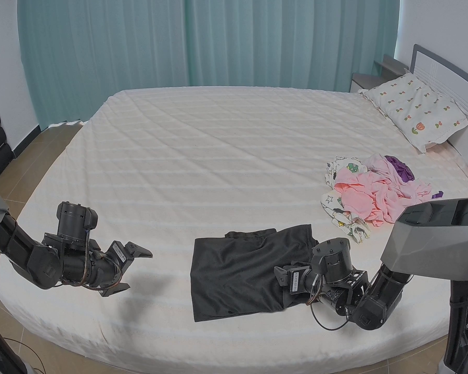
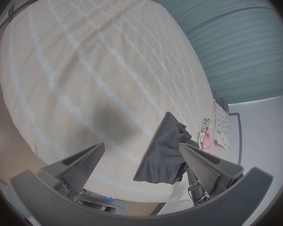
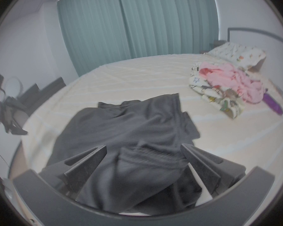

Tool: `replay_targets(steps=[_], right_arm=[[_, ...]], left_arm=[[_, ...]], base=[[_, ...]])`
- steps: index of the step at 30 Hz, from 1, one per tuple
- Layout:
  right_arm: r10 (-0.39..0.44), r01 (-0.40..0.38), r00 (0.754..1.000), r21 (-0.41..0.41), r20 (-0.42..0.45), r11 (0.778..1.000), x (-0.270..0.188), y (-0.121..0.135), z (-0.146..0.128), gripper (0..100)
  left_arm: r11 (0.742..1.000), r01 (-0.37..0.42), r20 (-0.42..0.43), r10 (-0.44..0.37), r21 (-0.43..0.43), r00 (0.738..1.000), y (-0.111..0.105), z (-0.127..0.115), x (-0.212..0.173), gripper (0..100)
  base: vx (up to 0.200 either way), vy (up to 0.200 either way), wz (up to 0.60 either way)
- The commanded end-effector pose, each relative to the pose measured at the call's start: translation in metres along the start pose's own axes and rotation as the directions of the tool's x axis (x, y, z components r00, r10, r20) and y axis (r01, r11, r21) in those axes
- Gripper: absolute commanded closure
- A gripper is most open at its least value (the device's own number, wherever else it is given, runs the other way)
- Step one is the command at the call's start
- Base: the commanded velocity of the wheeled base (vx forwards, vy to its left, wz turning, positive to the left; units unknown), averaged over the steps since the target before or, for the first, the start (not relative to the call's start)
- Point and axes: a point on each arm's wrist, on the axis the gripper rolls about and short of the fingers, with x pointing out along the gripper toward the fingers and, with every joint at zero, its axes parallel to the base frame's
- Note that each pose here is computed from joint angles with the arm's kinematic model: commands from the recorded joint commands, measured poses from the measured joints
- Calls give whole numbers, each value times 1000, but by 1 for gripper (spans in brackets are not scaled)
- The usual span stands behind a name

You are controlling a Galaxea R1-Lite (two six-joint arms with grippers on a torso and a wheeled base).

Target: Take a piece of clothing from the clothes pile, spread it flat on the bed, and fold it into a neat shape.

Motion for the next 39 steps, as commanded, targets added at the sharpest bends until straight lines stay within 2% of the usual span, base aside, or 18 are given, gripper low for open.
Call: replay_targets(steps=[1,7,10,15,21,22,25,31,34,39], right_arm=[[-77,76,997,-81,-16,994,6,-4,-6,0],[-152,143,986,-131,-66,981,10,-17,-17,0],[-177,168,982,-116,-71,979,8,-28,-17,0],[-221,218,973,-45,-63,975,-8,-57,-11,0],[-196,195,973,-18,-123,981,-28,-73,-23,0],[-187,186,969,-17,-164,982,-36,-77,-31,0],[-189,189,964,-19,-190,982,-43,-81,-37,0],[-169,172,980,24,-103,985,-48,-84,-28,0],[-172,175,982,37,-80,984,-46,-86,-24,0],[-162,160,987,87,16,983,-44,-89,-8,0]], left_arm=[[1000,-6,-3,6,-2,1000,1,0,1,0],[1000,-7,-1,7,-2,1000,1,0,1,0],[1000,-9,2,9,-3,1000,1,0,1,0],[1000,-8,1,8,-2,1000,1,0,1,0],[1000,-9,0,9,-3,1000,2,0,1,0],[1000,-9,2,9,-2,1000,1,0,1,0],[1000,-9,2,9,-2,1000,1,0,1,0],[1000,-15,-7,15,-1,1000,3,-3,0,0],[1000,-15,-7,15,-1,1000,3,-3,0,0],[1000,-14,6,14,-6,1000,1,-1,2,0]], base=[[0,0,0],[0,0,0],[0,0,0],[0,0,0],[0,0,0],[0,0,0],[0,0,0],[0,0,0],[0,0,0],[0,0,0]])
